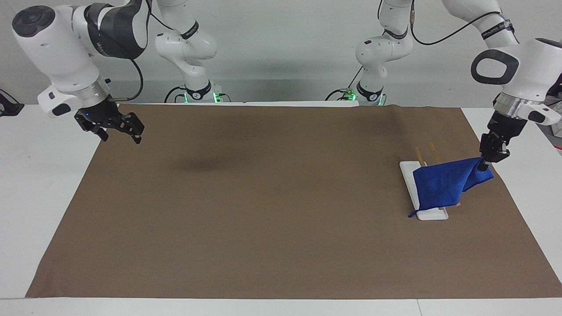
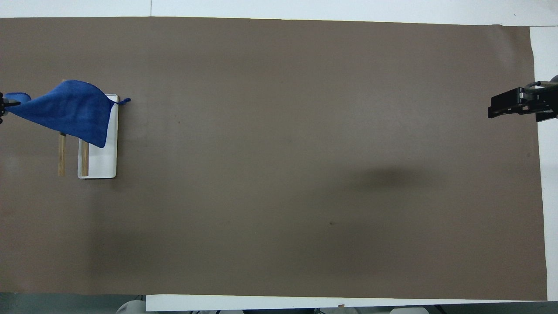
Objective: Right arm passes towel to left arm to hang
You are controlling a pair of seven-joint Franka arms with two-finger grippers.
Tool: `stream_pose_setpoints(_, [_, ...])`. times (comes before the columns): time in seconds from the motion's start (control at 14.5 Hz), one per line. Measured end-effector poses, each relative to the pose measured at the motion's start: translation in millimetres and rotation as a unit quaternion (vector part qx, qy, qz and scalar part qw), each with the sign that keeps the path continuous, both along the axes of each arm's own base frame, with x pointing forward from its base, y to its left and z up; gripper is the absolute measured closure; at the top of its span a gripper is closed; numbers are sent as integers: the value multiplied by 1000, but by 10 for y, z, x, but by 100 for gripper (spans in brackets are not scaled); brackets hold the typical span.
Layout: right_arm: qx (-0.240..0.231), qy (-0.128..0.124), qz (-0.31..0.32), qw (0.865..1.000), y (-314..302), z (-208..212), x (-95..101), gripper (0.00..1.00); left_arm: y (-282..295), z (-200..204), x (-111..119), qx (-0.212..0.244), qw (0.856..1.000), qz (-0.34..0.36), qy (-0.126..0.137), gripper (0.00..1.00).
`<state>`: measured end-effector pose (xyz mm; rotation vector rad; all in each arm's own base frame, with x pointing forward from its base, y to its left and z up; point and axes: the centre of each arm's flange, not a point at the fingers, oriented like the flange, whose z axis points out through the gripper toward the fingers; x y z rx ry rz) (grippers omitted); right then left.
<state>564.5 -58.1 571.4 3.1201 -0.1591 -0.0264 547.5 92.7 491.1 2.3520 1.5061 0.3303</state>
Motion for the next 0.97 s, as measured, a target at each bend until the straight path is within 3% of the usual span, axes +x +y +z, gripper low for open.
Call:
stream_pose_setpoints(0.28, [0, 0, 1, 1000, 7, -1, 1, 0, -9, -81, -168, -1, 1000, -1, 17, 97])
stream_pose_setpoints(0.34, [0, 0, 0, 1000, 5, -1, 0, 0, 27, -84, -192, -2, 1000, 3, 19, 90])
stream_pose_setpoints(0.48, [0, 0, -3, 1000, -10, -1, -1, 0, 87, -88, -223, 0, 1000, 5, 25, 70])
stream_pose_setpoints(0.62, [0, 0, -6, 1000, -49, -1, -6, 0, 110, -87, -241, 31, 999, -10, 36, 44])
stream_pose_setpoints(0.9, [0, 0, -5, 1000, -37, -1, -4, 0, 123, 142, -218, 82, 993, -47, 75, 1])
stream_pose_setpoints(0.97, [0, 0, -6, 1000, -40, -1, -5, 0, 113, 268, -196, 92, 990, -58, 88, 0])
